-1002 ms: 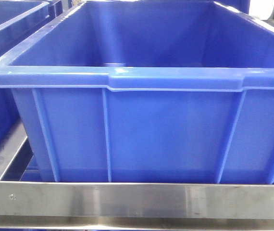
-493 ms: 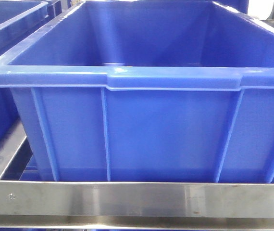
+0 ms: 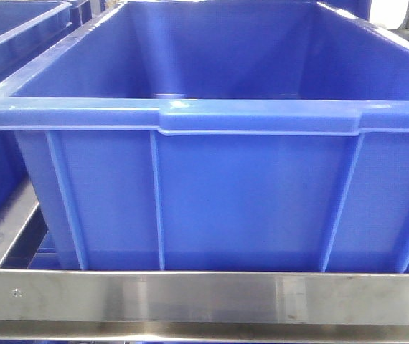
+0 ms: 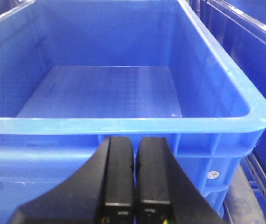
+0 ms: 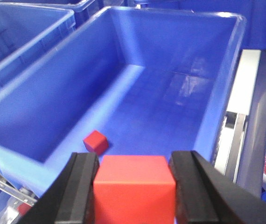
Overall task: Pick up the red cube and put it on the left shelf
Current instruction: 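Align the base in front of the blue crate on the shelf, then lower the right gripper into the blue crate and open it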
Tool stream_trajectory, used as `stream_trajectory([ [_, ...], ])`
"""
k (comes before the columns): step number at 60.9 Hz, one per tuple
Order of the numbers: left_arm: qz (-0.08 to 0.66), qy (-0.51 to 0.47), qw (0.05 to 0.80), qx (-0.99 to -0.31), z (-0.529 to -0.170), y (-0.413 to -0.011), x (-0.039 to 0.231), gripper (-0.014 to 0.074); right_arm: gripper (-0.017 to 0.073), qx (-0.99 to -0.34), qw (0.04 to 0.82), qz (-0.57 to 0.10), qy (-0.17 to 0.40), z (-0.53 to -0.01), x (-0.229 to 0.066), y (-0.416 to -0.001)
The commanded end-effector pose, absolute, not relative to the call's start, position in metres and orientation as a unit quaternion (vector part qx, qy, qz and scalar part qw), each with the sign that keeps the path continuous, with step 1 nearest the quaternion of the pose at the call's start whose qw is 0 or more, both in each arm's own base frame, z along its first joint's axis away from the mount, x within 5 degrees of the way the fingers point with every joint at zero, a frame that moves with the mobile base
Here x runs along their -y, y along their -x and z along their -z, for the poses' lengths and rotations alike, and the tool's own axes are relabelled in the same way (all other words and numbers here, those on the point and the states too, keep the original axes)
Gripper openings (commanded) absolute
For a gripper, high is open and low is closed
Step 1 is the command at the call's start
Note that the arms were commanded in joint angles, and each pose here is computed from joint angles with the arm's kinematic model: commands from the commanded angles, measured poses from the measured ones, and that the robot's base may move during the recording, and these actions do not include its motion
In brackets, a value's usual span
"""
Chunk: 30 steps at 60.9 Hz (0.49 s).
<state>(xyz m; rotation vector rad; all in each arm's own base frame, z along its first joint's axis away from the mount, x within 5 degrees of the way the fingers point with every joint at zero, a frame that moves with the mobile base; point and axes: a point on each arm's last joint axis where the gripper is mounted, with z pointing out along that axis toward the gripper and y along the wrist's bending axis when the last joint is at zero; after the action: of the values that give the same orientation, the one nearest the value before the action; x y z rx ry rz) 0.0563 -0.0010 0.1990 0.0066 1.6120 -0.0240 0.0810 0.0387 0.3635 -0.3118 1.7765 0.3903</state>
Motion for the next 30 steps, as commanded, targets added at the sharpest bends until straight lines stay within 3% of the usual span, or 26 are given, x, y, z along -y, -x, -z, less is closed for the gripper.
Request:
stream_trajectory([
  [1, 0.014, -0.002, 0.72, -0.693, -0.2, -0.056, 0.001, 0.0102, 0.0174, -0.751, 0.624, -0.169, 0.134, -0.396, -0.044, -0.097],
  [17, 0.014, -0.002, 0.72, -0.693, -0.2, -0.056, 0.001, 0.0102, 0.0174, -0.789, 0.572, -0.149, 0.171, -0.427, -0.068, -0.154],
  [30, 0.014, -0.002, 0.72, -0.693, -0.2, -0.056, 0.001, 0.0102, 0.0174, -0.824, 0.496, -0.146, 0.233, -0.421, -0.108, -0.207],
])
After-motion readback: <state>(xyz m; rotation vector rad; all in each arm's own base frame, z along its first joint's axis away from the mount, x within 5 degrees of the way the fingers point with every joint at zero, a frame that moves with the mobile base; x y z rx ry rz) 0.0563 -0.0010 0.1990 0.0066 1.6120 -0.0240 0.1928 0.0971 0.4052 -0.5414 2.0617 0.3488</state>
